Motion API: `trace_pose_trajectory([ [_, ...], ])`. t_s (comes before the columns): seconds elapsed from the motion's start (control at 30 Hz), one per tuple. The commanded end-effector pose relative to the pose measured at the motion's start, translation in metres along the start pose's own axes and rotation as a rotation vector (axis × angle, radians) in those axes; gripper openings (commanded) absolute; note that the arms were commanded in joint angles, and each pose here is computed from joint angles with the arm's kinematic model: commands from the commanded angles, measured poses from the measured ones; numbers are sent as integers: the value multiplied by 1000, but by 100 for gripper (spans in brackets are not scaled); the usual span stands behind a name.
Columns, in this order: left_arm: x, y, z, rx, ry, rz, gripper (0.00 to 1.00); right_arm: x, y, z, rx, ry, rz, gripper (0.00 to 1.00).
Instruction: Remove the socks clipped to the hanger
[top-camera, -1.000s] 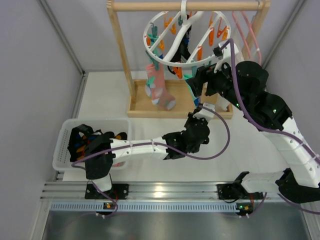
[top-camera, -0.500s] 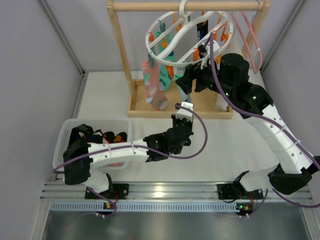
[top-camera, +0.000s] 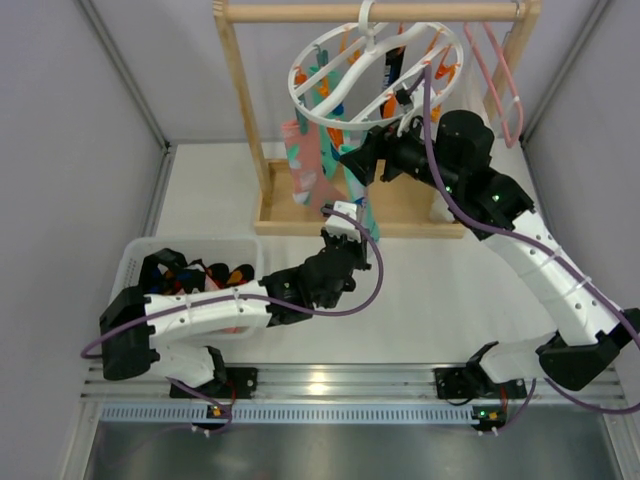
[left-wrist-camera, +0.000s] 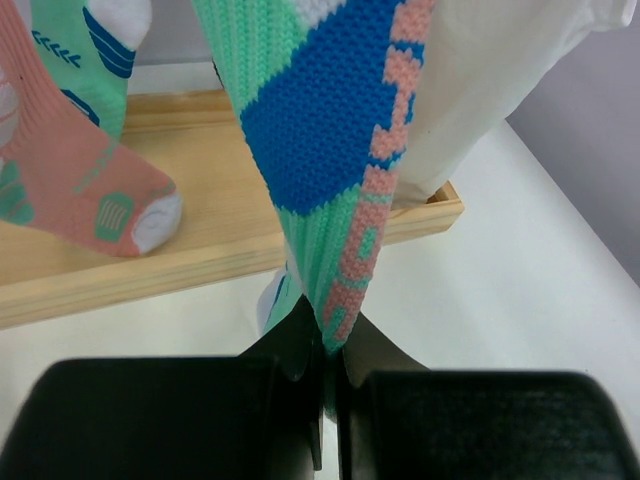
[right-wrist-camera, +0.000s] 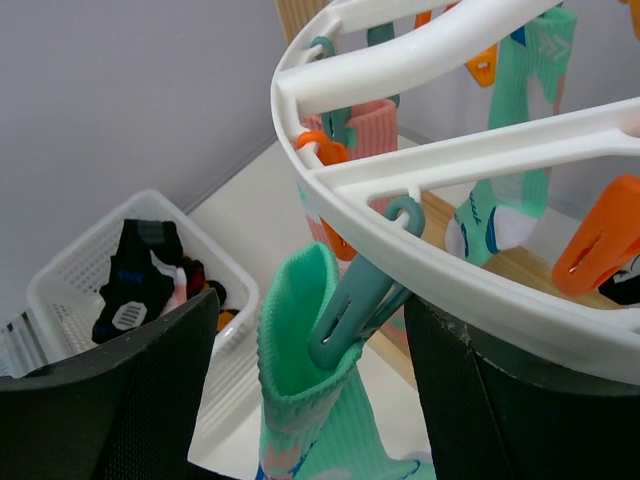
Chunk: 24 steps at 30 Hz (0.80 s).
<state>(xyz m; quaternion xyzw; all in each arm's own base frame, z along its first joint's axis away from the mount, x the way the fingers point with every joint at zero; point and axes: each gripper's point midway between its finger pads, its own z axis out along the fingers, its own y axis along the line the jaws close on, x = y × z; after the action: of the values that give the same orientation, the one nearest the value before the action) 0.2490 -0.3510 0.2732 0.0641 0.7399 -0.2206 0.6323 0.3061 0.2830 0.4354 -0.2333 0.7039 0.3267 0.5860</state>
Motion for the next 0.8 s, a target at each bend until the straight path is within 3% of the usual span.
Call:
trace_pose_trajectory([
  [0.0,-9,-2,-5,38,-17,-69,0,-36,0,5,-14,-150,-2,72],
  [0.3,-13,-2,-7,60,-16,-95,0,-40,-12,17,24,-216,47,73],
  [0.6,-19,29,-13,-51,-45,-157,0,-37,0,17,-77,-209,40,93],
  [0.77,-21,34,-14,-29,-38,-210,0,-38,-13,12,1,-239,69,95],
])
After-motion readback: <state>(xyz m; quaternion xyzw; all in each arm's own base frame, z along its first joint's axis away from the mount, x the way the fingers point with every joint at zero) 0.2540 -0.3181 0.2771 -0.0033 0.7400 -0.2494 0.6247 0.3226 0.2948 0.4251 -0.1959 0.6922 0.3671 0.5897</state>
